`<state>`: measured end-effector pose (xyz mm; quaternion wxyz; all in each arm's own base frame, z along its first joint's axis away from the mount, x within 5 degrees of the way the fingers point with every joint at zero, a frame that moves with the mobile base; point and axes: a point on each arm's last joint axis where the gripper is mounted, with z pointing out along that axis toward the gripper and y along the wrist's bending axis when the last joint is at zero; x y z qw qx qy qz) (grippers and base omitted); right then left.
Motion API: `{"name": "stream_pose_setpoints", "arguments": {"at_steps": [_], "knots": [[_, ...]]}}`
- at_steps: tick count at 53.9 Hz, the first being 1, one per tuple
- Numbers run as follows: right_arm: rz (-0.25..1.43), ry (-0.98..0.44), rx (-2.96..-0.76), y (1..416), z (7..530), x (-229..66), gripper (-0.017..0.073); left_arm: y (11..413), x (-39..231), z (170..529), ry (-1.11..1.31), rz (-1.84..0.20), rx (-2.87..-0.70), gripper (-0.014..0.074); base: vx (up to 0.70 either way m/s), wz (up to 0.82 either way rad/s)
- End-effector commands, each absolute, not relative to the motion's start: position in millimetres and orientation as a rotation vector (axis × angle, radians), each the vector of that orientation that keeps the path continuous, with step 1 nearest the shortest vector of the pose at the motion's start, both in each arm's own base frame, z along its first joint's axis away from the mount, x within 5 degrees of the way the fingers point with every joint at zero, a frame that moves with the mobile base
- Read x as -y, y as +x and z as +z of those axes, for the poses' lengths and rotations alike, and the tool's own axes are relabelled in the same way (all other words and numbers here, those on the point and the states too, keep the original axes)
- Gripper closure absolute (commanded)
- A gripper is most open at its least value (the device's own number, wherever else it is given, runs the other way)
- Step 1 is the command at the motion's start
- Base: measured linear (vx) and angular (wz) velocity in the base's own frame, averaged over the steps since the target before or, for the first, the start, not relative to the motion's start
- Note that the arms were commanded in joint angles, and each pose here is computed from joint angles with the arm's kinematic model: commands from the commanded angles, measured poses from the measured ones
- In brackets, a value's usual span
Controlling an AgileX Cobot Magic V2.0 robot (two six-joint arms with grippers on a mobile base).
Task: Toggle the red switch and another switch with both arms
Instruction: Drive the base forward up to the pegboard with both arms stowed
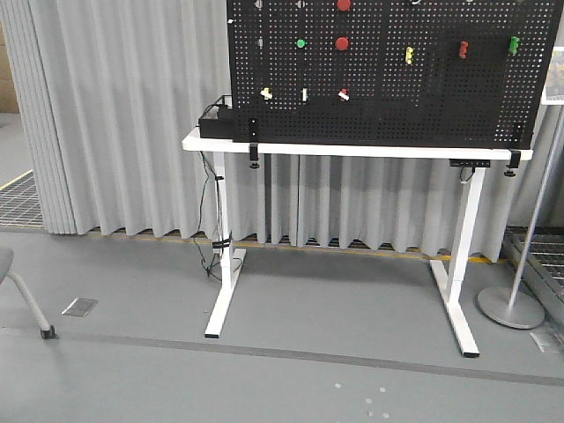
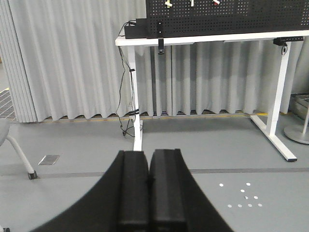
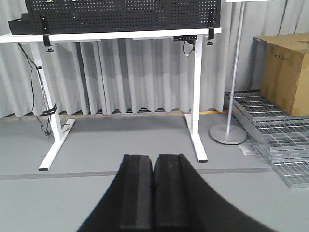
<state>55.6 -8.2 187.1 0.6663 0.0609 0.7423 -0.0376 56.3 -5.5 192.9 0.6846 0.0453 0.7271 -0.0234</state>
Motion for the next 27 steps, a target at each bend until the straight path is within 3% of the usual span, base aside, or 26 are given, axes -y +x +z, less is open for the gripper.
{"name": "stream_pose_setpoints", "arguments": {"at_steps": [1,27], "knots": [[-0.103,0.118,-1.591,55.7,193.3,8.1,0.0566,55.9,5.4,194.4,0.091,-0.058,-1.555,0.0591,0.00,0.00],[-0.103,0.118,-1.591,55.7,193.3,8.1,0.0566,55.9,5.4,194.4,0.091,-0.058,-1.555,0.0591,0.00,0.00]]}}
